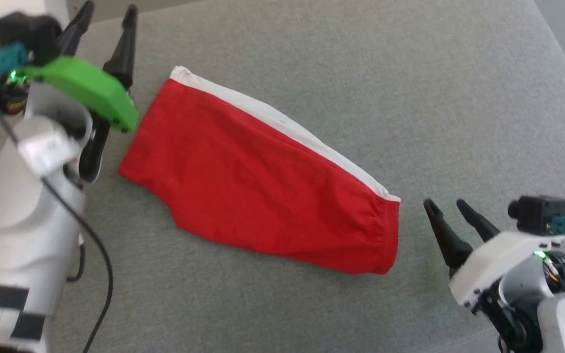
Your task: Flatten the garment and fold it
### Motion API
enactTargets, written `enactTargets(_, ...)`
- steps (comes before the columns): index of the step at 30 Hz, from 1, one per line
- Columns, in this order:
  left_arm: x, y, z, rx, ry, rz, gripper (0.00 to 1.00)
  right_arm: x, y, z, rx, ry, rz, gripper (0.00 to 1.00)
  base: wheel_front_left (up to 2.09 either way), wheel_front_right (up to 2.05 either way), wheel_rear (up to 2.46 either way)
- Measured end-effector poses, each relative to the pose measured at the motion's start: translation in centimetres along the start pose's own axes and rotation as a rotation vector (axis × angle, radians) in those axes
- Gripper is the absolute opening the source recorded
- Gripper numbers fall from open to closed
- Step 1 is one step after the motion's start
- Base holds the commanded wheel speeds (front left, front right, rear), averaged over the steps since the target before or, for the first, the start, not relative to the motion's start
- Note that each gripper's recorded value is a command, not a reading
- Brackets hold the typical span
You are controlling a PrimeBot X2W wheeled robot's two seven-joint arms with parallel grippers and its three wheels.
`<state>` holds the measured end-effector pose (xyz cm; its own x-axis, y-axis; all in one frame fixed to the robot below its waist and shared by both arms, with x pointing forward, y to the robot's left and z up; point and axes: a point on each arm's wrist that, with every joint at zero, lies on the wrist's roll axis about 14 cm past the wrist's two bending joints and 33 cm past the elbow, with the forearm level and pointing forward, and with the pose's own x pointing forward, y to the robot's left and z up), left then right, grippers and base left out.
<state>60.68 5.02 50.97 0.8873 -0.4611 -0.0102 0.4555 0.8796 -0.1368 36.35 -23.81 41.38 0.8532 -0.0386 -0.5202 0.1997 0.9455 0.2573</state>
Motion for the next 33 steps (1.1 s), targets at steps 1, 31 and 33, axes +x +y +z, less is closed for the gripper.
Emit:
enactTargets(1, -0.7, 0.3, 0.6, 0.024, -0.033, 0.007, 1.0, -0.4, 0.0, 0.0, -0.014, 0.001, -0.004, 1.0, 0.0, 0.0, 0.0)
enactTargets(31, -22.0, 5.9, 0.3, 0.078, -0.05, 0.406, 1.0, 2.2, 7.2, -6.6, -0.26, 0.36, 0.178, 0.1, 0.0, 0.0, 0.0)
enactTargets(33, -22.0, 5.8, 0.1, 0.076, -0.04, 0.403, 1.0, 2.3, 7.7, -6.5, -0.261, 0.356, 0.191, 0.0, 0.0, 0.0, 0.0)
